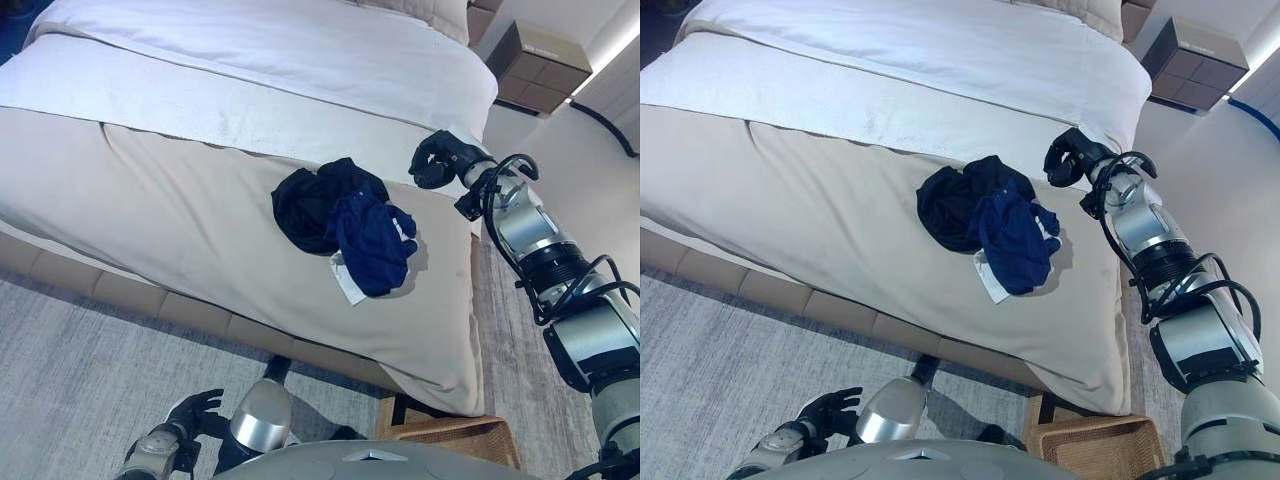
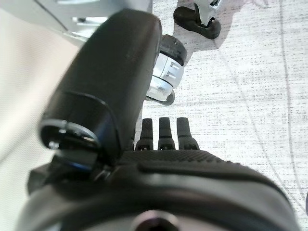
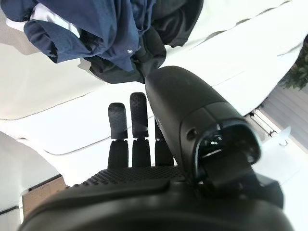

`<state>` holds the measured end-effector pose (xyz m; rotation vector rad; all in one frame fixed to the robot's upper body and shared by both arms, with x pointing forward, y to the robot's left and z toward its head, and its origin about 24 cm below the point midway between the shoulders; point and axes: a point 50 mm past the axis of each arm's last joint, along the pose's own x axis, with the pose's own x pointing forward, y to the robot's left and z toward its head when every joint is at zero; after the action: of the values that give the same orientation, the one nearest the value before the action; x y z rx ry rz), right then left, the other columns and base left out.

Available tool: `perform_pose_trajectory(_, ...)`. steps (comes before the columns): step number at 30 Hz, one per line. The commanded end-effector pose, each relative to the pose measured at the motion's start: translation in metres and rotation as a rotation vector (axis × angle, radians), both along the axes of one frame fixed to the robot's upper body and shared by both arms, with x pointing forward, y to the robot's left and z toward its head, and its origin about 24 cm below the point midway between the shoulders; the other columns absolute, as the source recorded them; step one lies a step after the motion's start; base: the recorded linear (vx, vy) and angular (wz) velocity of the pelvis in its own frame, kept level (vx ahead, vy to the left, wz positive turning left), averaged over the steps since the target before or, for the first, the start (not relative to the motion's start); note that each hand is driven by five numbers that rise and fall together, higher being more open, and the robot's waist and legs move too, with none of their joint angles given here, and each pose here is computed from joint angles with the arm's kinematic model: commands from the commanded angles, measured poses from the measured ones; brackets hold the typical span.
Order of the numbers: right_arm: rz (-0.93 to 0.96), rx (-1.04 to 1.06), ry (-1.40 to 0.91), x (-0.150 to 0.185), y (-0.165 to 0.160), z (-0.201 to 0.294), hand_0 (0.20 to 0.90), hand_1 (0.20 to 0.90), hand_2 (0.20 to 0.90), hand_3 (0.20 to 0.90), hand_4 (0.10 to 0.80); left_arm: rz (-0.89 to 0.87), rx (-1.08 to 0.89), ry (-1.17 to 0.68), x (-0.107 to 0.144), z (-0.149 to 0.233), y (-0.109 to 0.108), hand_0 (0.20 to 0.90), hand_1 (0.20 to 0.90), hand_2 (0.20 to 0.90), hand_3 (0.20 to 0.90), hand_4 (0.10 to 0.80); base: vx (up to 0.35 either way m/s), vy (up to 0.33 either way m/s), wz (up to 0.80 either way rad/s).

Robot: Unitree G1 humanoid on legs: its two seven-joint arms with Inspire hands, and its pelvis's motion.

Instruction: Pick up the clothes from the bed and place them into the basket

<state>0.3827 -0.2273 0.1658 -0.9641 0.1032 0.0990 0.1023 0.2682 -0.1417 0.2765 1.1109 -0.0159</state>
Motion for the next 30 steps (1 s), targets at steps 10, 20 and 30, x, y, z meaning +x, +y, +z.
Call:
perform_pose_trajectory(10, 0.015, -0.286, -0.062, 0.013, 0.020, 0.021, 0.900, 0.900, 0.900, 0.900, 0.800, -0.110, -0.011, -0.110, 0.039, 0.014, -0.005, 0.900, 0.900, 0.900, 0.900, 0.800, -0.075, -0.014, 0.02)
perform_pose_trajectory(20, -0.168, -0.246, 0.012, 0.025, 0.003, 0.015, 0.900, 0.900, 0.900, 0.900, 0.800, -0.127, -0.029, -0.207, 0.069, 0.025, -0.015, 0.900, 0.900, 0.900, 0.900, 0.800, -0.032, -0.041, 0.09)
perform_pose_trajectory(30, -0.261, -0.201, 0.085, 0.023, -0.014, 0.005, 0.900, 0.900, 0.900, 0.900, 0.800, -0.132, -0.051, -0.211, 0.065, 0.023, -0.019, 0.900, 0.900, 0.900, 0.900, 0.800, 0.030, 0.023, 0.05)
